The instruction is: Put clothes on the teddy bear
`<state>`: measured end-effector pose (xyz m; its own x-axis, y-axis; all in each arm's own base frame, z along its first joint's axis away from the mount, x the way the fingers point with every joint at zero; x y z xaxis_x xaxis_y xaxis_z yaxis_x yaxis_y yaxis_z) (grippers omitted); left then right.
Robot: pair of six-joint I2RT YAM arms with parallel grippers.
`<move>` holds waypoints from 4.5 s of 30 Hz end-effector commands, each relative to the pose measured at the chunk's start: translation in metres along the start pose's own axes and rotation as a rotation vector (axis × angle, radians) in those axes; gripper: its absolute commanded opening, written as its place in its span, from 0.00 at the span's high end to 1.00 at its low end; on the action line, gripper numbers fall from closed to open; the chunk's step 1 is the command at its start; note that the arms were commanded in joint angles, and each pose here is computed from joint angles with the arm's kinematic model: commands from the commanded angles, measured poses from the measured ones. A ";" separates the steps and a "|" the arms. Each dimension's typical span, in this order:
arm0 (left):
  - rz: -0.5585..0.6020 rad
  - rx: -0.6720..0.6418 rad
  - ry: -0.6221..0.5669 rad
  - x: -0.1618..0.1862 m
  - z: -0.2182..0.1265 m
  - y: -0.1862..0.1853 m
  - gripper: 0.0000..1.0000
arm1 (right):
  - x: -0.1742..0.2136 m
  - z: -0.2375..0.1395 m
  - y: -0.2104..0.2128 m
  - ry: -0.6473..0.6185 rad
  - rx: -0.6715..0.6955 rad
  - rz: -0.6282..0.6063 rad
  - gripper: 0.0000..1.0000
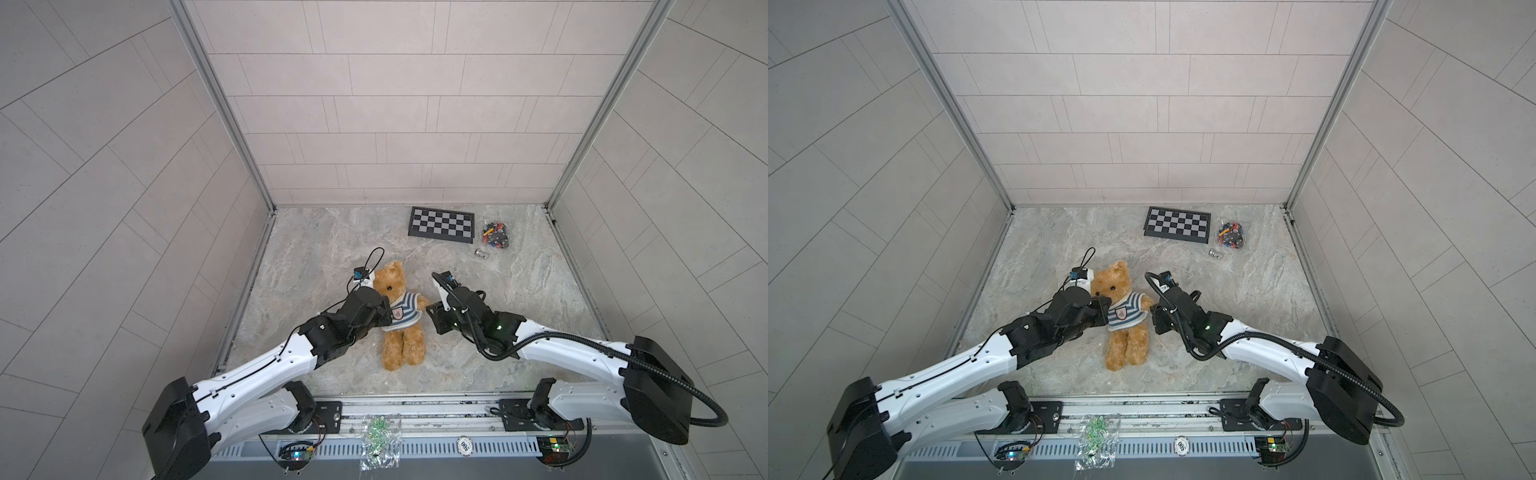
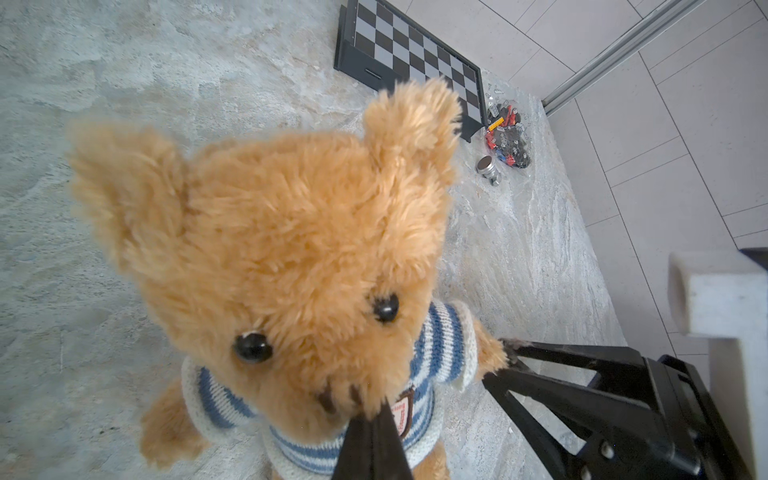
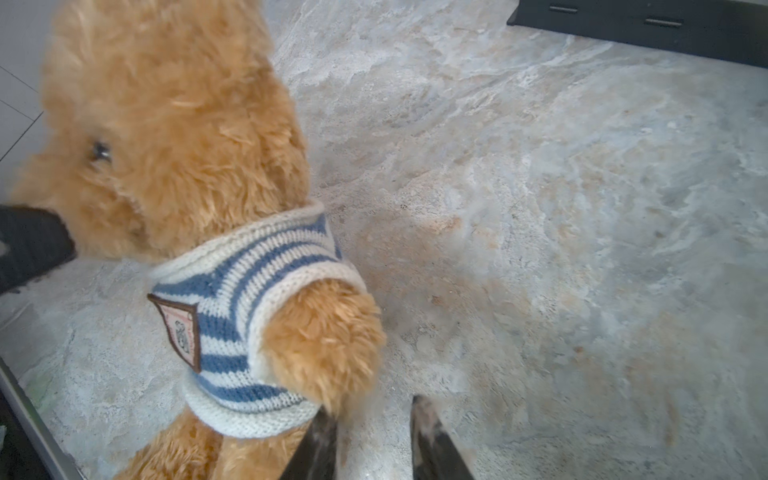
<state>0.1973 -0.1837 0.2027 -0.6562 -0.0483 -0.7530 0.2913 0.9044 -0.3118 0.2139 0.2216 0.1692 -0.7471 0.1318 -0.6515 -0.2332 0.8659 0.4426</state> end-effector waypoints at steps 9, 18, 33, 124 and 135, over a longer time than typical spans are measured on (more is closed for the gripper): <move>0.001 -0.009 -0.019 0.000 -0.003 0.002 1.00 | -0.047 -0.025 0.045 -0.099 -0.119 -0.035 0.56; 0.001 -0.007 -0.021 0.000 -0.003 0.001 1.00 | -0.038 0.018 0.046 -0.010 -0.038 -0.108 0.52; -0.001 -0.008 -0.016 0.001 -0.001 0.001 1.00 | -0.038 0.002 -0.013 -0.019 0.116 -0.097 0.67; 0.156 -0.057 0.103 -0.019 0.048 -0.027 1.00 | -0.058 -0.063 -0.032 -0.258 0.061 -0.096 0.59; 0.175 -0.059 0.137 -0.015 0.064 -0.031 0.98 | -0.055 -0.068 -0.053 -0.288 0.096 -0.063 0.54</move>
<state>0.2433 -0.2361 0.1871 -0.6853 0.1356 -0.7155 0.3525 0.9215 -0.1629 0.2263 0.1399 0.2262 -0.5352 0.1964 -0.8216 -0.2103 0.9110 0.3548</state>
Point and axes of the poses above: each gripper's point midway between its finger pads, its own z axis out along the fingers, its own y axis along the line the jaws close on, x = y × z, the point moved 7 cm from there along -z, back along the fingers, and after that the axes turned 14 degrees about z, right-handed, at the moved point
